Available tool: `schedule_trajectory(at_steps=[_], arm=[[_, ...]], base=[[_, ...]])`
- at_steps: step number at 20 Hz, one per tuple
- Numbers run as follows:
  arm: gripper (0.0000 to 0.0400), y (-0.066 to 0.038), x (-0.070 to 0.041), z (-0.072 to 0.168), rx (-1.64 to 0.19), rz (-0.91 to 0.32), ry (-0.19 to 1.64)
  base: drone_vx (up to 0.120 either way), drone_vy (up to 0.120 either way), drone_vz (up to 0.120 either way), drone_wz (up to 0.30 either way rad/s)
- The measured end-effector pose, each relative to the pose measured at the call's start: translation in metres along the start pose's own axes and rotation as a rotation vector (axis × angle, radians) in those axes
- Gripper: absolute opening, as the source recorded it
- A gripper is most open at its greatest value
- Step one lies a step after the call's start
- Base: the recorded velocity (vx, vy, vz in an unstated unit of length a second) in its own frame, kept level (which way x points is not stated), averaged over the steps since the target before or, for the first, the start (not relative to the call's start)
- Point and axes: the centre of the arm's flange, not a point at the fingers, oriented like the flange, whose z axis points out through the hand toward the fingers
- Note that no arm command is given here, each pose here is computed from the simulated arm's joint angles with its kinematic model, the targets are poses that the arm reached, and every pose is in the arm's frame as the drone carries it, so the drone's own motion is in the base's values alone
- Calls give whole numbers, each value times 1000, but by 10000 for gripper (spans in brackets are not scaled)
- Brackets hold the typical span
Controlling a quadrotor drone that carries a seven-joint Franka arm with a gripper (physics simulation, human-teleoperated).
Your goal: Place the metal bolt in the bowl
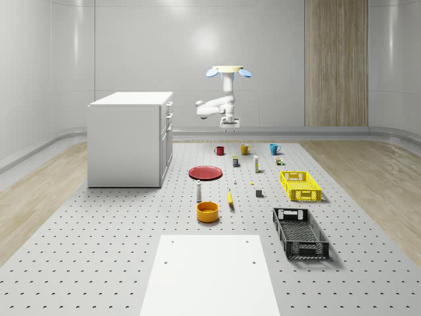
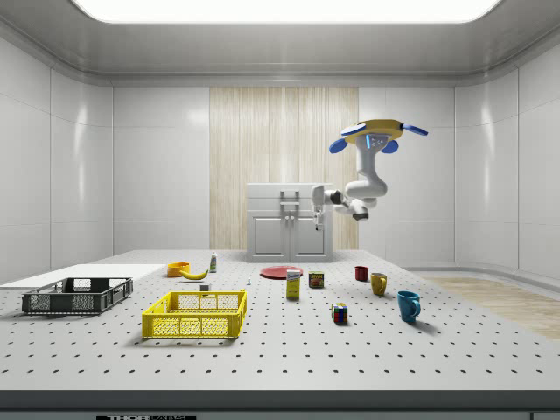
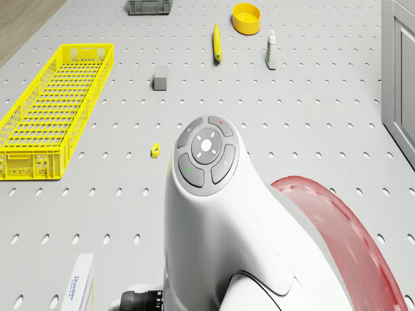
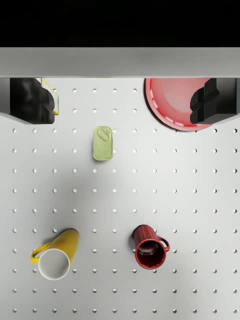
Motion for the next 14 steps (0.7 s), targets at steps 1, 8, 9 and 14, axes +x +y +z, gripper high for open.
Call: schedule_trajectory(at_steps=[1,8,9,14], arm=[[400,0,0,0,0,0,0],[400,0,0,0,0,0,0],[400,0,0,0,0,0,0],[400,0,0,0,0,0,0]], base=[[120,0,-120,0],[120,0,-120,0],[120,0,-120,0],[120,0,-120,0]])
